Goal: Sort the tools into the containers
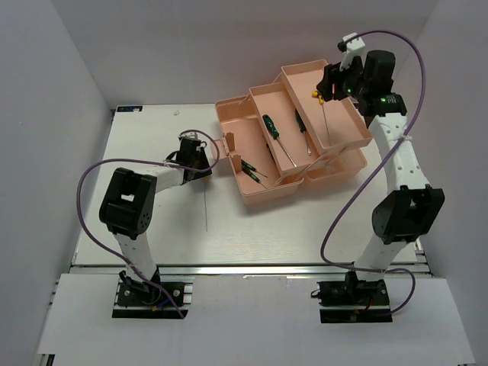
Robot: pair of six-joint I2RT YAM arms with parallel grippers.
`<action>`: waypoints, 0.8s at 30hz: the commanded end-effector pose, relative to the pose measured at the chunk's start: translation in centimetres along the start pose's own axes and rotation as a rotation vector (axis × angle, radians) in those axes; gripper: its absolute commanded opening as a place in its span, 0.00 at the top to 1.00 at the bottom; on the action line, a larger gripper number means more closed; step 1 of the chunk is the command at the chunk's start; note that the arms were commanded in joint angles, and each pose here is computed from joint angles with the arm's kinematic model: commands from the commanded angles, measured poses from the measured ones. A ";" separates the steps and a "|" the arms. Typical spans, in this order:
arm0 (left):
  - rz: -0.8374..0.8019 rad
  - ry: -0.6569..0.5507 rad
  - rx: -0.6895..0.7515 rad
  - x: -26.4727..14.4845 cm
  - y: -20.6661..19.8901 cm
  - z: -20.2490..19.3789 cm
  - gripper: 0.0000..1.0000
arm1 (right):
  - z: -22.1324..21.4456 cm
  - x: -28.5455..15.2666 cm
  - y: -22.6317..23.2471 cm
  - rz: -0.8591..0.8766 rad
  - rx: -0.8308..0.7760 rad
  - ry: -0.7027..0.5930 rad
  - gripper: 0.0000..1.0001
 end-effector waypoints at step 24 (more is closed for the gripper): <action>0.202 -0.064 0.033 -6.1 1.5 -0.5 1.00 | 1.6 -5.3 4.6 0.413 0.039 -0.263 0.15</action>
Point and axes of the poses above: each gripper's point midway between its finger pads, its own x axis out along the fingers, its own y axis along the line the jaws close on, z = x × y, the point moved 9 cm from there along -x, back along the fingers, and after that the axes turned 10 degrees about -x, right-handed, at the moved point
